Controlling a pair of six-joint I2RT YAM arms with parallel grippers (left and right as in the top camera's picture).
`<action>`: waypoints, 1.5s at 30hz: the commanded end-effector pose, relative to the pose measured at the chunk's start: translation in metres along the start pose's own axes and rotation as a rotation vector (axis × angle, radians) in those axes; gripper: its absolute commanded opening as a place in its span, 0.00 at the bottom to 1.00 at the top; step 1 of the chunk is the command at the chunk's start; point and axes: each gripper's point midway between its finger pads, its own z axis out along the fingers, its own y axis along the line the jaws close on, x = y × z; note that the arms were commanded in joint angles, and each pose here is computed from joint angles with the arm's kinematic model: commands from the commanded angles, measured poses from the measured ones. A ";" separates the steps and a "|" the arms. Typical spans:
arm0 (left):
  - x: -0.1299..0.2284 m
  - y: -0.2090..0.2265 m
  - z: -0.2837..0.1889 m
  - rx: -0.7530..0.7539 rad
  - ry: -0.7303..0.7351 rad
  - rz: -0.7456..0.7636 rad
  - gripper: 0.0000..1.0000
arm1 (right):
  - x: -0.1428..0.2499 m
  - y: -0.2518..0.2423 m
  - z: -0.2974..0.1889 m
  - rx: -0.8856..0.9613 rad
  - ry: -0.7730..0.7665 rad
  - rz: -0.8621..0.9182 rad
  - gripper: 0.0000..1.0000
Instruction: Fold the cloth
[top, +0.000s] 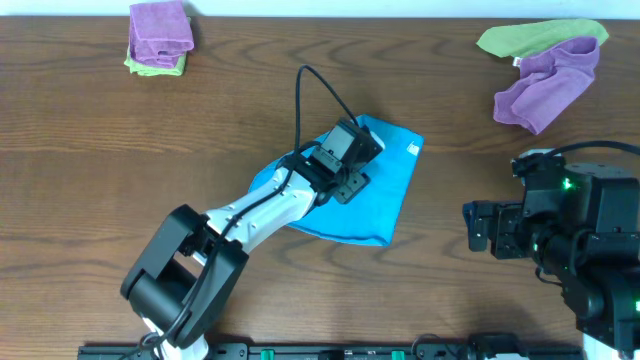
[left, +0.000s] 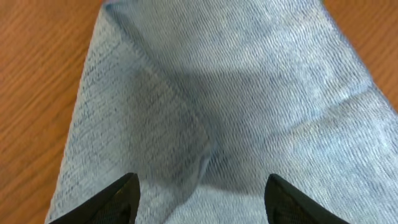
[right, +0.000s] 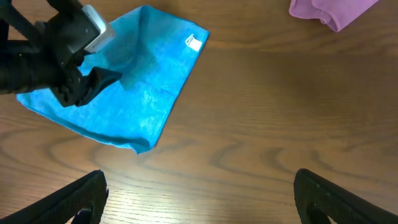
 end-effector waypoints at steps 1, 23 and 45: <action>-0.001 0.001 0.013 -0.001 0.003 0.011 0.65 | -0.001 -0.002 0.000 0.008 -0.003 0.021 0.95; 0.007 0.005 0.028 -0.030 0.021 0.013 0.15 | -0.001 -0.002 0.000 0.008 -0.006 0.020 0.90; -0.005 0.098 0.018 -0.286 -0.064 -0.092 0.06 | -0.002 -0.003 0.005 0.008 0.011 0.022 0.90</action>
